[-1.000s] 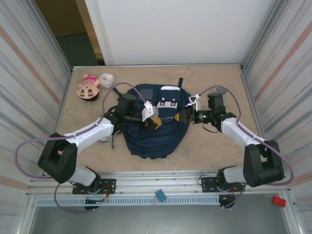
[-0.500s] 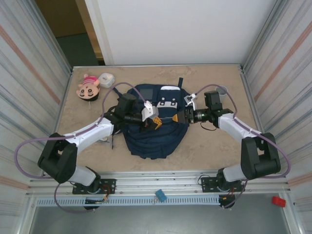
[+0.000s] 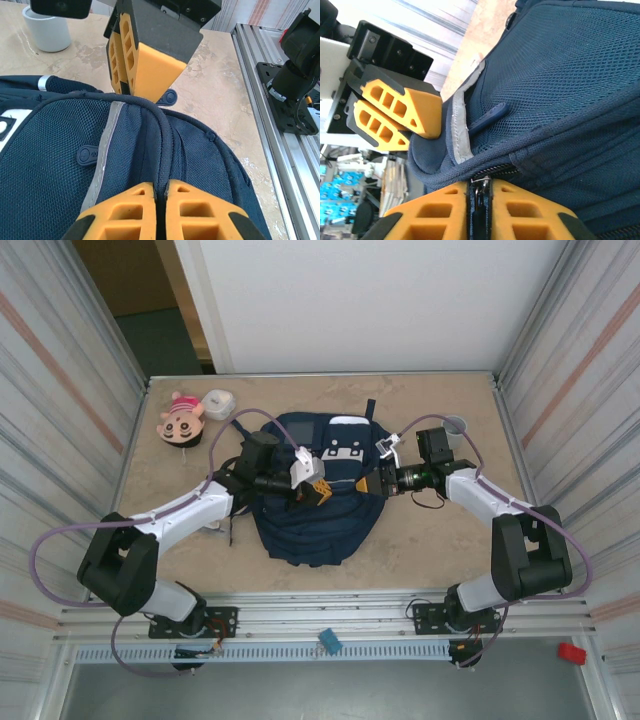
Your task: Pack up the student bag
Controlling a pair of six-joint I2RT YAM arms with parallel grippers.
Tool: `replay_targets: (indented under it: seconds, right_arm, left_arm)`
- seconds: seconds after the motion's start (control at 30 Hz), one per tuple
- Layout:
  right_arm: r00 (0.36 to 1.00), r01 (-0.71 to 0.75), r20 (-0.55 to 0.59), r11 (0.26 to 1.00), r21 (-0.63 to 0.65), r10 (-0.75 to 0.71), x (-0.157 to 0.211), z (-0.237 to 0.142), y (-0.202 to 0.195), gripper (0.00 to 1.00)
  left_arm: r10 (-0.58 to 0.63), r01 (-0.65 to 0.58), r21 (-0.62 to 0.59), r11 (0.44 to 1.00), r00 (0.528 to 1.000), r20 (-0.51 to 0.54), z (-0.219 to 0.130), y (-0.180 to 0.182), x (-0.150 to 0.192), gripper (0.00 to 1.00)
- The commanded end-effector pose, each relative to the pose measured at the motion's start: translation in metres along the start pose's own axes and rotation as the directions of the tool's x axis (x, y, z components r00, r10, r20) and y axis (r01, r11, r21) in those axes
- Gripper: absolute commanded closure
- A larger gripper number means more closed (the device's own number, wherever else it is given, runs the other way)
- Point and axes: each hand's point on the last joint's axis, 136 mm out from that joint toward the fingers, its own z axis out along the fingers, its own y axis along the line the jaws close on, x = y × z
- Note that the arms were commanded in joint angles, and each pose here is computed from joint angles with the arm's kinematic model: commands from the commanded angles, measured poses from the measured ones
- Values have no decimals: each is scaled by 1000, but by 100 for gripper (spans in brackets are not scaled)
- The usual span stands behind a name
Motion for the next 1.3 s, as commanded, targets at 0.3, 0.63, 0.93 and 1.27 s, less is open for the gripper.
replay_targets:
  seconds: [0.3,0.63,0.93,1.27]
  right_arm:
    - [999,17,33,998,53,-18,-4,-7,7,100]
    - [998,56,23,995,81,-58,-3,8,34,100]
    - [999,29,13,991,127,-31,8,15,22,82]
    - [999,15,37,987,161,-21,6,7,16,87]
  left_arm:
    - [37,-26,-165,986,997,66,-13,26,-36,100]
    - [-27,35,-280,959,999,34,-10,46,-30,100]
    - [1,17,-254,967,998,68,-10,40,-40,100]
    - [0,15,-273,962,998,55,-11,41,-38,100]
